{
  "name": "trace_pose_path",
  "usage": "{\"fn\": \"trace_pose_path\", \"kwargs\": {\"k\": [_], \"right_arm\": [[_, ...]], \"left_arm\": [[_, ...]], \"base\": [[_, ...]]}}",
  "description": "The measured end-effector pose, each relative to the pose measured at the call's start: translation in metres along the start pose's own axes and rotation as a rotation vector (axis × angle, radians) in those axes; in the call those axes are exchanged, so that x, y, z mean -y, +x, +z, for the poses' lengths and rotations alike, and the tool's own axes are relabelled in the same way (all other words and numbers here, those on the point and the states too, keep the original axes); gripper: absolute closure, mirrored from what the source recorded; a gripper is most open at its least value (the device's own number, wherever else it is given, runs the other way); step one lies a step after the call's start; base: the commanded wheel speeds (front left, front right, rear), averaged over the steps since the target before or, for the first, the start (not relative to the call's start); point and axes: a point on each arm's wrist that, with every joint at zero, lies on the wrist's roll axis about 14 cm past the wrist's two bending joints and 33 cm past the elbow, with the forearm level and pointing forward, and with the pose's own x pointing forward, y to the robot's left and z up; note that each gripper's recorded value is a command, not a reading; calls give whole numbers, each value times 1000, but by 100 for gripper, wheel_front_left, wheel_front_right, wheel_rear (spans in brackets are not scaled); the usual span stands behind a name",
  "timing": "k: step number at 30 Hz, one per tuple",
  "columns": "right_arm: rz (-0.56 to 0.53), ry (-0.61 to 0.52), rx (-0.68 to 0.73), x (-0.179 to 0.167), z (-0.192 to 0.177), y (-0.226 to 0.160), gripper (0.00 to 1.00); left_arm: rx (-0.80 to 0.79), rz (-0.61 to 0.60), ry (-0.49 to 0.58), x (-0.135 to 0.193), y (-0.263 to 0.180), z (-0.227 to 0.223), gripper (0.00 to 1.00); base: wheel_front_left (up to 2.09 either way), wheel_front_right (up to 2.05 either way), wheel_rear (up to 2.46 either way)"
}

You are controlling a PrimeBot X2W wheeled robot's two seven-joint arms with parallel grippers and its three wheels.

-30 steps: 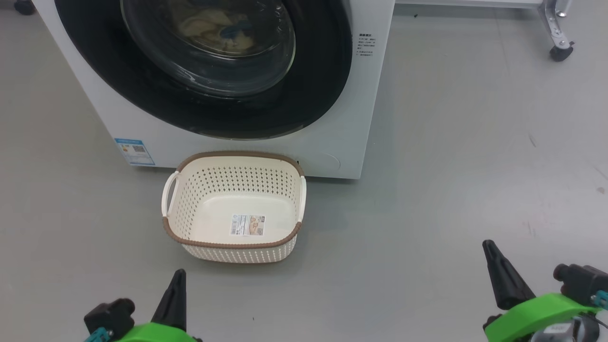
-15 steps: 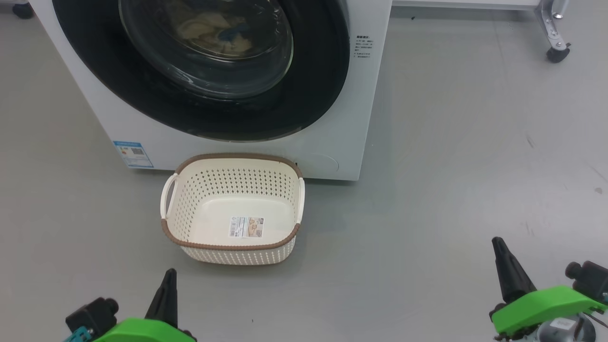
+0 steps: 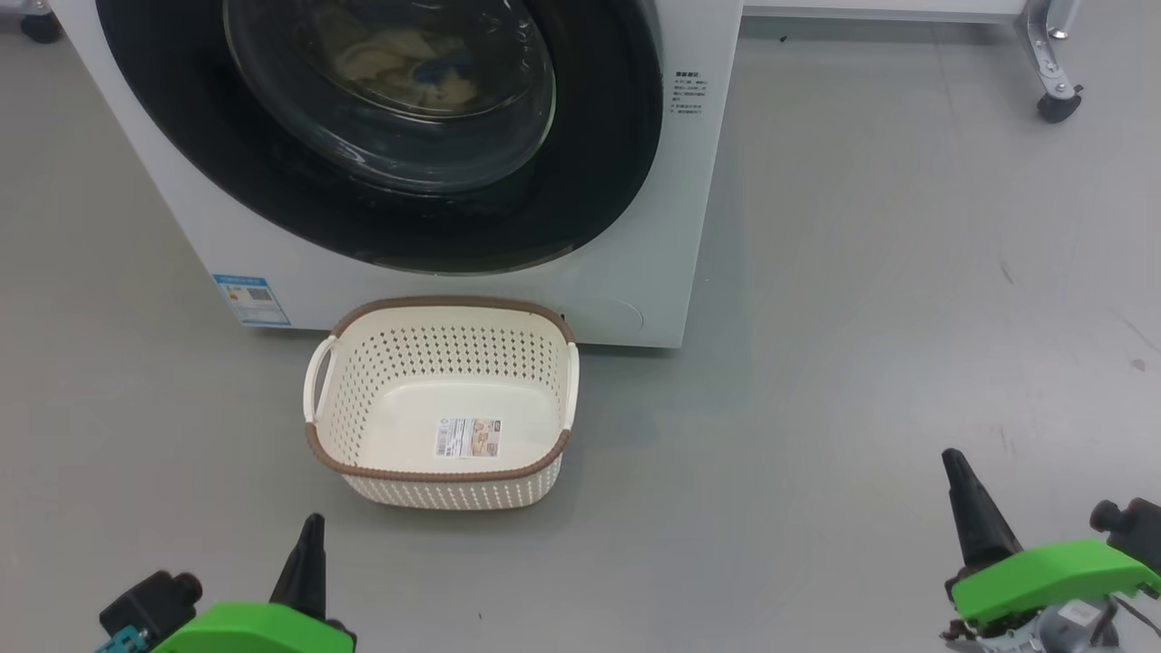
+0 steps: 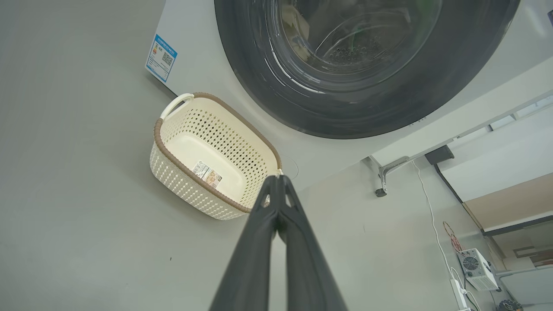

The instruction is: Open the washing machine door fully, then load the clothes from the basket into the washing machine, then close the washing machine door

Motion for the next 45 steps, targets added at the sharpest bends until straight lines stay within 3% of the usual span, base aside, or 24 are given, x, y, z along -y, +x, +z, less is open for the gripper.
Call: {"fn": "trace_pose_path", "kwargs": {"k": [45], "right_arm": [[-15,523,56,11,16,9,100]], "left_arm": [[37,-18,-517,-3,5,23,100]], "base": [[0,0,0]]}}
